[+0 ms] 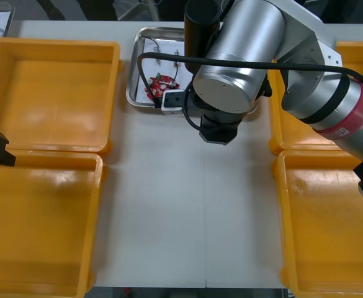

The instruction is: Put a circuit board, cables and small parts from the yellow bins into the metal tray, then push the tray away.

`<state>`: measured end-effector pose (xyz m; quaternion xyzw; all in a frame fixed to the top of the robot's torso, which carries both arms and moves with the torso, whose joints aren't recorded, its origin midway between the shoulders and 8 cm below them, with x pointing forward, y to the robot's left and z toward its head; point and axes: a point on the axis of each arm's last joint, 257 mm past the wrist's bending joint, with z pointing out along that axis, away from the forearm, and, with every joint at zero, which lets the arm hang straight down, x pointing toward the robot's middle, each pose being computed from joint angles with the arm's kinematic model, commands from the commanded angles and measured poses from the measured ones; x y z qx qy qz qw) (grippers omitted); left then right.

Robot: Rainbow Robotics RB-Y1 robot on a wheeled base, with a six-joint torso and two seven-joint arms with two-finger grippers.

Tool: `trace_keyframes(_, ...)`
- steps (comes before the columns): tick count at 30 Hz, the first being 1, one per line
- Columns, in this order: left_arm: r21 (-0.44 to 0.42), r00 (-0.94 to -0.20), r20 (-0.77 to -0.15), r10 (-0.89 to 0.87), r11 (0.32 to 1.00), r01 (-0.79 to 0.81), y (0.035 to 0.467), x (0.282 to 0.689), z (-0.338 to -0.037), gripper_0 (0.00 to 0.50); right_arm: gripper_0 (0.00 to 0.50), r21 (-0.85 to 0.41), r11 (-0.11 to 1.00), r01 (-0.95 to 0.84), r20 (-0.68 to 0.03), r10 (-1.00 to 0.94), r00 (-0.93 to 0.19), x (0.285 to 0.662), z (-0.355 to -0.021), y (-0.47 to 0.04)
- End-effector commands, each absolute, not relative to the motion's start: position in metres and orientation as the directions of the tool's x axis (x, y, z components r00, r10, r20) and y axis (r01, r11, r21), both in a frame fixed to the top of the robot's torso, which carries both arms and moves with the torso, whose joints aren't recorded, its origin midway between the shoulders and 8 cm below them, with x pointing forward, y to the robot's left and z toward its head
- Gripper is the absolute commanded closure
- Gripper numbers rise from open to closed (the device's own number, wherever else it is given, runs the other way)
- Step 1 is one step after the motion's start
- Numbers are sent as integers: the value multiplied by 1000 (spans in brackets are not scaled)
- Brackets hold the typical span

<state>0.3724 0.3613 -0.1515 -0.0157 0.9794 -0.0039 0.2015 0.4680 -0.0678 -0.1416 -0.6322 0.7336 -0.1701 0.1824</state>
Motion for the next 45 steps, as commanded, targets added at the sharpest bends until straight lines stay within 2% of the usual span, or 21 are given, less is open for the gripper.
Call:
trace_keyframes(1,78,-911,-407,67,996,39,379,367,-139,0,0,-482,257,-838,-123,-967,-225,462,-128,-90)
trace_keyframes(6,78,-911,-407,67,996,39,379,367,-139,0,0,-442,415,-795,-288,-905,-313,453,-117,-95)
trace_keyframes(10,78,-911,-407,67,996,39,379,367,-139,0,0,-431,488,-759,-370,-863,-345,450,-104,-114)
trace_keyframes(16,78,-911,-407,67,996,39,379,367,-139,0,0,-405,590,-699,-436,-796,-420,447,-97,-156)
trace_keyframes(21,78,-911,-407,67,996,39,379,367,-139,0,0,-367,680,-635,-466,-725,-508,442,-102,-198)
trace_keyframes(26,78,-911,-407,67,996,39,379,367,-139,0,0,-256,812,-525,-524,-573,-630,432,-103,-230)
trace_keyframes(32,78,-911,-407,67,996,39,379,367,-139,0,0,-153,920,-362,-555,-383,-738,424,-108,-276)
trace_keyframes(36,78,-911,-407,67,996,39,379,367,-139,0,0,-112,960,-258,-559,-275,-782,417,-114,-303)
trace_keyframes(45,78,-911,-407,67,996,39,379,367,-139,0,0,-111,991,-78,-554,-127,-823,400,-123,-368)
